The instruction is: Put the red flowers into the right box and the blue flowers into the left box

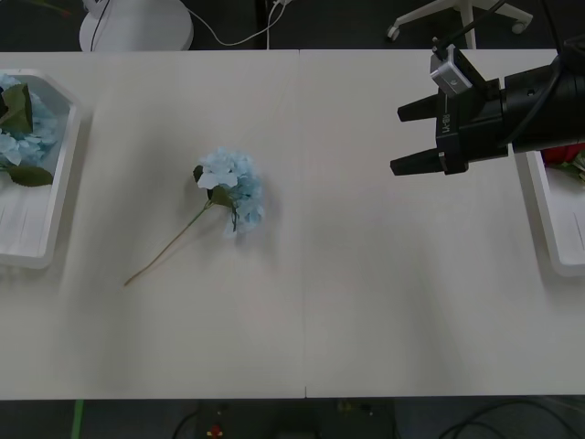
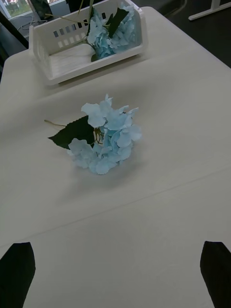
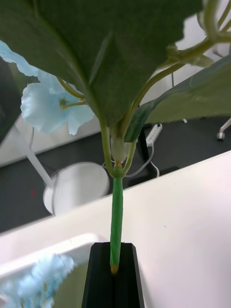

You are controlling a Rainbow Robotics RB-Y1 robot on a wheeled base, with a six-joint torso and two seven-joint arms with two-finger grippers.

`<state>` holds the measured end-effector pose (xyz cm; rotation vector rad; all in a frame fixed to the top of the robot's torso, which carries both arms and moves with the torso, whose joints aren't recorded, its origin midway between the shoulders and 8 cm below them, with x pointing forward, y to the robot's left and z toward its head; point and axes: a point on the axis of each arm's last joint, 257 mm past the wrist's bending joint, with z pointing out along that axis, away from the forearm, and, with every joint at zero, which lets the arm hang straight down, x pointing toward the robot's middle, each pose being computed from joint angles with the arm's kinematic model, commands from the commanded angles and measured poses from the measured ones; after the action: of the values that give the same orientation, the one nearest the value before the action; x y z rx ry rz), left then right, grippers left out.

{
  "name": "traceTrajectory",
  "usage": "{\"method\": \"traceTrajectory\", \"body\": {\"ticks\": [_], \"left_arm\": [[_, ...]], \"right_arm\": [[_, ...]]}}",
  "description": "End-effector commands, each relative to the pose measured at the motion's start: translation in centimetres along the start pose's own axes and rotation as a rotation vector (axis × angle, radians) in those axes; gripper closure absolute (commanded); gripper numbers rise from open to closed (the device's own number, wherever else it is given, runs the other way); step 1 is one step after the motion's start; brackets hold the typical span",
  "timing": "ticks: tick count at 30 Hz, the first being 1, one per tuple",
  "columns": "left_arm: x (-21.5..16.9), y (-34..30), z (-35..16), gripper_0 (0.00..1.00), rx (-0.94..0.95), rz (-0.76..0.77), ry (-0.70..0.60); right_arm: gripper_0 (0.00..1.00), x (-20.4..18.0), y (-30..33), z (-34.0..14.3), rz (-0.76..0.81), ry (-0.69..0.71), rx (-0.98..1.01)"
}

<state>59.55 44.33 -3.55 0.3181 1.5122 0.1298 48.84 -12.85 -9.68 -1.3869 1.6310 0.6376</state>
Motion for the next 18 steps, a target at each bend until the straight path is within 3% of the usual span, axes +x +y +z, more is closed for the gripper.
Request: {"method": "traceTrajectory", "body": {"ticks": [1, 5, 18], "left_arm": [[-1.1, 1.1, 0.3, 1.00, 0.037, -0.014, 0.083], [0.1, 0.8, -0.9, 1.00, 0.080, -0.169, 0.227], [4.6, 9.6, -9.0, 1.00, -0.116, -0.103, 0.663]], "right_arm": [[0.01, -3.1, 0.1, -0.2, -0.089, -0.040, -0.002], [0.01, -3.1, 0.1, -0.2, -0.089, -0.040, -0.002], [0.00, -3.1, 0.1, -0.2, -0.089, -0.040, -0.002]]}}
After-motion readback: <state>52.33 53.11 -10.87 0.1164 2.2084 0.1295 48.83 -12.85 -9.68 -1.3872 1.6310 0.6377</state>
